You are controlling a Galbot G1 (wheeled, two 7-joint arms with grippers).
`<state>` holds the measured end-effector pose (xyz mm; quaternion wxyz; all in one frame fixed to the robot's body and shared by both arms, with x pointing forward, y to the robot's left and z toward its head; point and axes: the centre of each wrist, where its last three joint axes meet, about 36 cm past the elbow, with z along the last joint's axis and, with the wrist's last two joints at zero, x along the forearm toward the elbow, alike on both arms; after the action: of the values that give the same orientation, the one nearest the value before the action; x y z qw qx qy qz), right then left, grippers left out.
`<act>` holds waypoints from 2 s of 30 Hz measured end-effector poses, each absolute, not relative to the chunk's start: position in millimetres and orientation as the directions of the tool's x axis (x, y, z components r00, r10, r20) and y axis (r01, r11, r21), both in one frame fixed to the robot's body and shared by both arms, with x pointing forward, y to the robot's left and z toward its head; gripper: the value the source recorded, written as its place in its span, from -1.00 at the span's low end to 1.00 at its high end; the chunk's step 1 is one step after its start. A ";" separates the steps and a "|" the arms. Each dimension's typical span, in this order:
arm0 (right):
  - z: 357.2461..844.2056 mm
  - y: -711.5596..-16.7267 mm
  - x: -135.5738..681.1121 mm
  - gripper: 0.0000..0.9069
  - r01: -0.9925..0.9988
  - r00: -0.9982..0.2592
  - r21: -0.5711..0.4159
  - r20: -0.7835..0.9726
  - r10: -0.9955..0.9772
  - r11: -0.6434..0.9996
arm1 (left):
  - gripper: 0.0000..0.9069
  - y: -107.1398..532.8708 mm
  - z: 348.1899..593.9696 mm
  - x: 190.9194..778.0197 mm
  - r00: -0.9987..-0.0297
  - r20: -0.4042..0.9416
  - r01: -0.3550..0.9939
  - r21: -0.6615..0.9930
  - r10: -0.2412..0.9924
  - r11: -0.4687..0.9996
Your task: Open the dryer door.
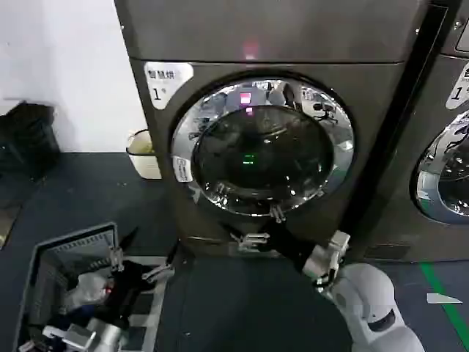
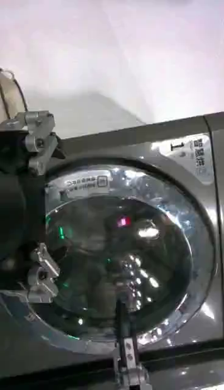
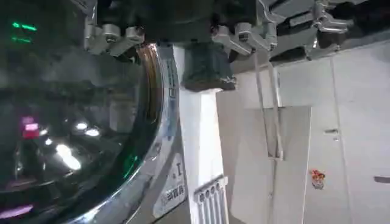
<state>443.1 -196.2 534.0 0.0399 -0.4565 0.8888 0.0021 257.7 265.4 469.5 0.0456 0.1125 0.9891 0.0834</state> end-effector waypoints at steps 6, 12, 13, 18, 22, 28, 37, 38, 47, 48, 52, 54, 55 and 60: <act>535.1 -183.1 474.0 1.00 -0.847 -0.514 -0.131 -0.043 -0.857 0.515 | 1.00 264.2 468.9 256.6 -0.972 -0.051 0.219 0.169 0.230 0.961; 523.6 -169.6 512.8 1.00 -0.852 -0.492 -0.196 -0.021 -0.870 0.486 | 1.00 264.1 467.8 257.4 -0.966 -0.044 0.243 0.164 0.254 0.956; 522.6 -166.1 518.1 1.00 -0.851 -0.493 -0.198 -0.024 -0.870 0.487 | 1.00 264.2 466.8 257.3 -0.967 -0.039 0.243 0.166 0.252 0.956; 517.6 -148.2 542.0 1.00 -0.855 -0.486 -0.193 -0.026 -0.874 0.481 | 1.00 264.0 465.7 256.8 -0.970 -0.021 0.236 0.175 0.244 0.956; 517.3 -135.0 557.8 1.00 -0.860 -0.484 -0.179 -0.014 -0.875 0.478 | 1.00 262.9 468.1 254.8 -0.970 -0.009 0.236 0.180 0.242 0.955; 518.3 -117.2 578.1 1.00 -0.868 -0.473 -0.168 0.000 -0.881 0.467 | 1.00 262.6 470.7 254.0 -0.971 0.006 0.236 0.173 0.238 0.956; 520.2 -99.7 596.7 1.00 -0.869 -0.473 -0.169 0.005 -0.881 0.466 | 1.00 262.6 472.1 252.5 -0.969 0.019 0.247 0.179 0.248 0.952; 519.9 -97.4 597.8 1.00 -0.868 -0.474 -0.171 0.003 -0.880 0.467 | 1.00 262.7 472.1 252.4 -0.969 0.019 0.246 0.179 0.247 0.952; 515.5 -76.6 610.0 1.00 -0.879 -0.458 -0.162 0.027 -0.888 0.448 | 1.00 262.1 474.9 250.4 -0.968 0.024 0.249 0.176 0.249 0.952; 514.3 -75.4 610.4 1.00 -0.882 -0.454 -0.159 0.032 -0.890 0.444 | 1.00 261.9 475.2 249.9 -0.968 0.024 0.249 0.177 0.249 0.952; 511.2 -73.3 610.1 1.00 -0.914 -0.396 -0.119 0.051 -0.917 0.388 | 1.00 261.7 477.9 247.6 -0.968 0.023 0.249 0.181 0.249 0.952; 511.3 -72.8 609.0 1.00 -0.922 -0.379 -0.108 0.049 -0.924 0.372 | 1.00 261.7 479.0 247.2 -0.968 0.019 0.248 0.176 0.249 0.953; 511.7 -73.2 608.7 1.00 -0.925 -0.371 -0.109 0.047 -0.927 0.364 | 1.00 261.6 479.2 247.2 -0.969 0.017 0.247 0.174 0.248 0.953; 514.3 -80.2 604.4 1.00 -0.939 -0.331 -0.120 0.043 -0.943 0.324 | 1.00 262.2 478.8 247.2 -0.970 0.021 0.241 0.172 0.241 0.955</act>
<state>604.4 -80.2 514.3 0.0172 -0.5782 0.8134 -0.0613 247.2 262.2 478.8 0.0003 0.1217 0.9887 0.0871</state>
